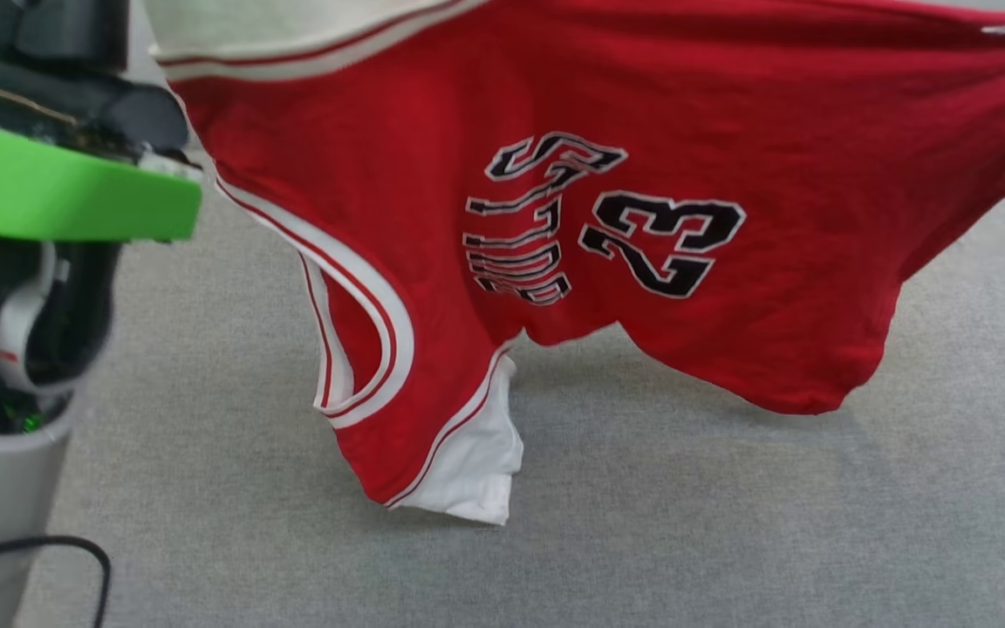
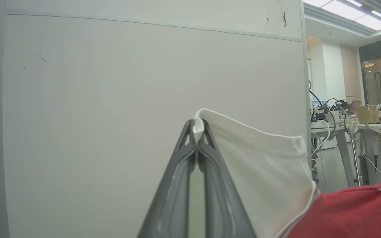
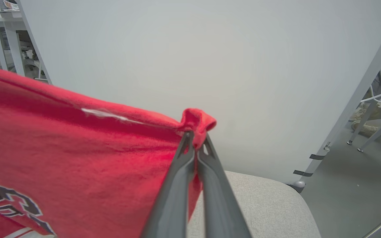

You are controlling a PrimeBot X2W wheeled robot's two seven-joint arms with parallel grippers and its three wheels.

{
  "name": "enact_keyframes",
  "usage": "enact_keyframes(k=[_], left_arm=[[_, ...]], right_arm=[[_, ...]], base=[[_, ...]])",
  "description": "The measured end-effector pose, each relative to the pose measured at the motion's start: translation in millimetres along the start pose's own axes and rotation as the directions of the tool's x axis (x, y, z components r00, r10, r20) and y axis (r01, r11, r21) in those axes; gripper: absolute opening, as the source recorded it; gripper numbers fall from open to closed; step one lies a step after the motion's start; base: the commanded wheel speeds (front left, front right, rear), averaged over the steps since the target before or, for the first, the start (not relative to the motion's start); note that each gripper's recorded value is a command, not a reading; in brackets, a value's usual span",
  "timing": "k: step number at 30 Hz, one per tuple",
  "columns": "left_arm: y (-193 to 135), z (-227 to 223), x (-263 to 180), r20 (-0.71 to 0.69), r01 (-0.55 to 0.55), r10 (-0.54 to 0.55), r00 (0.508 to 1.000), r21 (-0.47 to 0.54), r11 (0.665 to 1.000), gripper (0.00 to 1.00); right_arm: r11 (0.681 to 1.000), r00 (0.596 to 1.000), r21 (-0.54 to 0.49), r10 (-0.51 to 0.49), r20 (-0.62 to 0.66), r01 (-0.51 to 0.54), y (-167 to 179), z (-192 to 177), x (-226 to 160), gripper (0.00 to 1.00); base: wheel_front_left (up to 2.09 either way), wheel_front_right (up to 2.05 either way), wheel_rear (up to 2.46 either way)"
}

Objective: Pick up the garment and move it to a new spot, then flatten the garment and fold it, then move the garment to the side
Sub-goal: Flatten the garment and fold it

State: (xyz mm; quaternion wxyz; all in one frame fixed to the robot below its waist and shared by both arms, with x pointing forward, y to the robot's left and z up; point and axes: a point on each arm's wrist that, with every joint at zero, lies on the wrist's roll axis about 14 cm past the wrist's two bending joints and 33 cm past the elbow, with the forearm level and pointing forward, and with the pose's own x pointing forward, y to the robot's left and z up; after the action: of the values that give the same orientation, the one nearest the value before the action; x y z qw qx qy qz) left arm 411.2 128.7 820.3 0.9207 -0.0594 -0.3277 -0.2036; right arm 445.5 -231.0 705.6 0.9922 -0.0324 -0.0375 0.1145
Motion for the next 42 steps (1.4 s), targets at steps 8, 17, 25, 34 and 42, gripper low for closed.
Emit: enact_keyframes(k=[8, 17, 25, 34, 42], left_arm=[[22, -2, 42, 0.003, 0.059, -0.061, 0.998, 0.160, 0.985, 0.00], [60, -28, 101, -0.052, 0.098, -0.086, 0.995, 0.299, 0.949, 0.00], [103, -75, 154, -0.067, 0.077, -0.055, 0.996, 0.376, 0.924, 0.00], [134, -143, 197, -0.036, 0.057, -0.045, 0.998, 0.482, 0.874, 0.00], [154, -208, 199, -0.034, 0.036, -0.023, 0.999, 0.444, 0.895, 0.00]], right_arm=[[0.999, 0.996, -0.037, -0.021, 0.086, 0.024, -13, 21, 34, 0.00], [0.988, 0.993, -0.155, 0.005, 0.121, 0.014, -17, 23, 106, 0.00], [0.981, 0.987, -0.189, 0.000, 0.160, 0.031, -26, 1, 185, 0.00], [0.981, 0.975, -0.169, -0.063, 0.212, 0.100, -41, -35, 263, 0.00], [0.979, 0.975, -0.162, -0.092, 0.201, 0.126, -48, -77, 297, 0.00]], base=[[0.00, 0.00, 0.00], [0.00, 0.00, 0.00], [0.00, 0.00, 0.00], [0.00, 0.00, 0.00], [0.00, 0.00, 0.00]])
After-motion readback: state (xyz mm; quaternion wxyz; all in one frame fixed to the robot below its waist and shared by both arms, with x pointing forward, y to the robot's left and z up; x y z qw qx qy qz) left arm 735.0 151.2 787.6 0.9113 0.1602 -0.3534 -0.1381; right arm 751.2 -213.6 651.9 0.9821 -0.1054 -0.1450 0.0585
